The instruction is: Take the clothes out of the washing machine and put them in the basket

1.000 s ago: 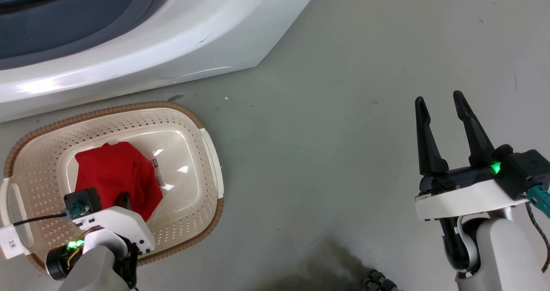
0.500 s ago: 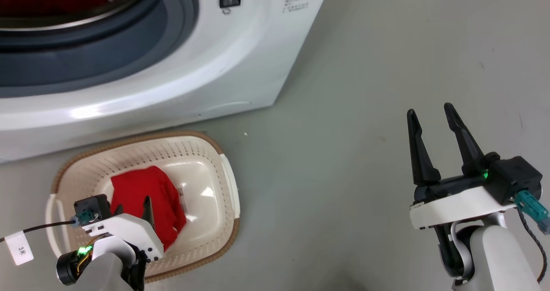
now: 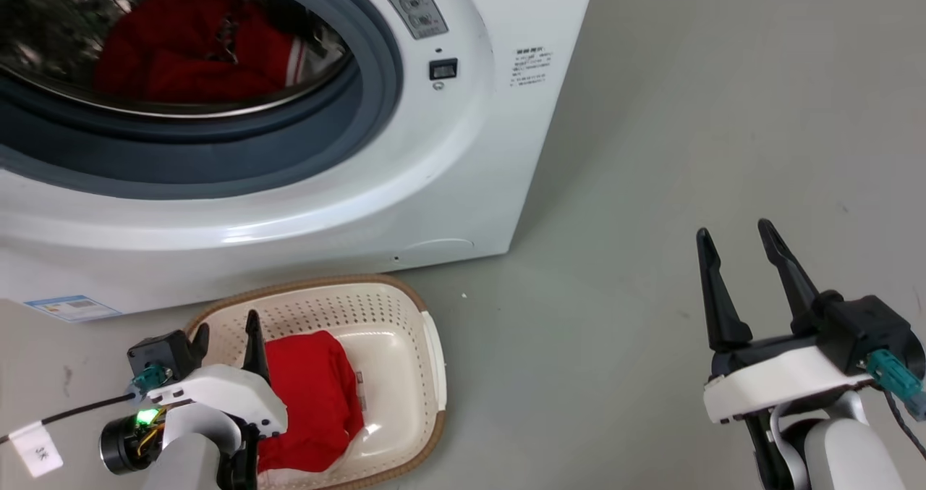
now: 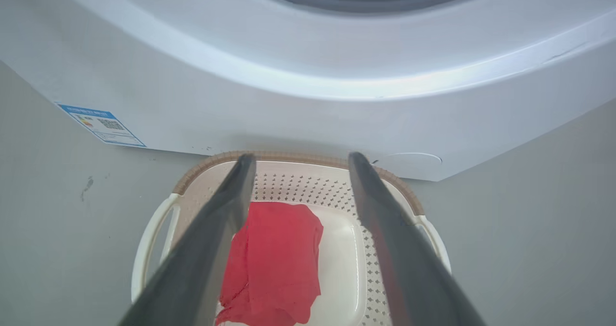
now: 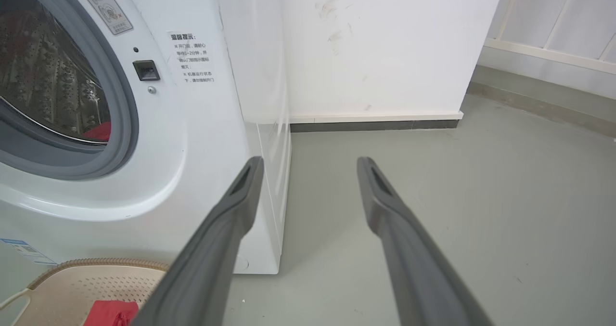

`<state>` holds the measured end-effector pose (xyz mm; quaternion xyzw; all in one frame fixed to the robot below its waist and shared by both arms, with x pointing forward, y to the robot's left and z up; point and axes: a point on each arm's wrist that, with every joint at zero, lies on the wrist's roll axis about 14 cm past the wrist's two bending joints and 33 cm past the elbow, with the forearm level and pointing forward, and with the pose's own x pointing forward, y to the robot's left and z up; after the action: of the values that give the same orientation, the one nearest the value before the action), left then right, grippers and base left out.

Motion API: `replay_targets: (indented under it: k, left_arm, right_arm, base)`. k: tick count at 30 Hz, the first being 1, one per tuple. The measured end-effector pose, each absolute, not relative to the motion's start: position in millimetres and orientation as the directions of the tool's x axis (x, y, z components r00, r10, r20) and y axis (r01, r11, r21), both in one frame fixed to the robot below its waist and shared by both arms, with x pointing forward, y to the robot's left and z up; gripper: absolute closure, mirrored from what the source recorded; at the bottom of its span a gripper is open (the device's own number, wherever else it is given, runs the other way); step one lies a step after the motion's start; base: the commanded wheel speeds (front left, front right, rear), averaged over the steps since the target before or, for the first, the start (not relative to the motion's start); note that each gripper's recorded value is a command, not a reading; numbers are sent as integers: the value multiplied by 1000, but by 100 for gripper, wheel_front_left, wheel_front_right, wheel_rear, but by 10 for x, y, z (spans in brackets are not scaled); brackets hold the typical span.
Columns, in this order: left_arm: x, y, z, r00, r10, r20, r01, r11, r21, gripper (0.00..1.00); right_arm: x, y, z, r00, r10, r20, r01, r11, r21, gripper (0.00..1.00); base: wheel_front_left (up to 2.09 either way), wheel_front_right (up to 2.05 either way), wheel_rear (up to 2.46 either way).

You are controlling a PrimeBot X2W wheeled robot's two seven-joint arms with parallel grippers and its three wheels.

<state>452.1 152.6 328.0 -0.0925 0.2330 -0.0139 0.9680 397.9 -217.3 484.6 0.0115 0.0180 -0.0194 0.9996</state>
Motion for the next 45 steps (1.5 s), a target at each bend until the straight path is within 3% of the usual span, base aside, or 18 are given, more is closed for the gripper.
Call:
replay_targets:
  k: [9,16,22,28,45]
  left_arm:
    - [4609,1639,4145,982,-42,-182,14,989,-149,0]
    - [4757,1664,4681,998,-55,-12,53,994,-96,0]
    - [5144,1525,5039,990,-116,80,119,992,-29,0]
    - [5650,1404,5217,983,-169,78,167,986,26,0]
    - [6914,1170,4294,933,-229,-277,276,951,144,0]
  right_arm:
    - [3894,-2053,4985,1000,-5,-16,6,1000,21,0]
    - [3868,-2017,5046,1000,4,-2,-4,1000,24,0]
    - [3857,-2088,4991,1000,-19,-13,20,999,40,0]
    - [3875,-2216,4885,998,-60,-30,62,997,56,0]
    - [3861,-2640,4184,961,-199,-191,219,972,89,0]
  base:
    - [0,0,0]
    - [0,0,0]
    - [0,0,0]
    - [0,0,0]
    - [0,0,0]
